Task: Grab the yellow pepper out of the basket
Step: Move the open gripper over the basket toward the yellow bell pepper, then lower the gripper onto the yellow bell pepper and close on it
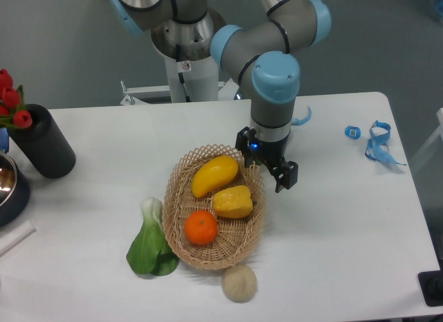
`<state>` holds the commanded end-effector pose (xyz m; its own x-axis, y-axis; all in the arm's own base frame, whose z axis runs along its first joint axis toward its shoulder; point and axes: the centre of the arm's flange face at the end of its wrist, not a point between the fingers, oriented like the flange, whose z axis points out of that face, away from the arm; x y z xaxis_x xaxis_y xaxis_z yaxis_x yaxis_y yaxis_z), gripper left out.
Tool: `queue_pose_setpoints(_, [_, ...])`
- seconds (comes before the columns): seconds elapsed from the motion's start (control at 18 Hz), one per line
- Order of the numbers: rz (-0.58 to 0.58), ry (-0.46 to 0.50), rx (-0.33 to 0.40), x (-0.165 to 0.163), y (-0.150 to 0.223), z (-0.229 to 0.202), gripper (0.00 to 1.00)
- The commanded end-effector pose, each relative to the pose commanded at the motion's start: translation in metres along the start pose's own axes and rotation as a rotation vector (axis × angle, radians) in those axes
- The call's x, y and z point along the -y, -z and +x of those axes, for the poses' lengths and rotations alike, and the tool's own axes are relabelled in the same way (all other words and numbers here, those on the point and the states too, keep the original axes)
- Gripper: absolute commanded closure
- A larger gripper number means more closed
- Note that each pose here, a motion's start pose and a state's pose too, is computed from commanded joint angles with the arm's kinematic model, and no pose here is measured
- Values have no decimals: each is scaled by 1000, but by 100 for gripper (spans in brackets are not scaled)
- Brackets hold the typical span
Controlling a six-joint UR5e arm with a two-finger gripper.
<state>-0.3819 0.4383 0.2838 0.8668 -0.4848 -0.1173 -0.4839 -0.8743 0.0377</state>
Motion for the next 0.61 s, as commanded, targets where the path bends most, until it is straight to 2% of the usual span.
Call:
queue_pose_setpoints(0.39, [-9,-70,2,41,-20,8,0])
queue_pose_setpoints(0.61, [-10,-77,-12,48,-32,7,0])
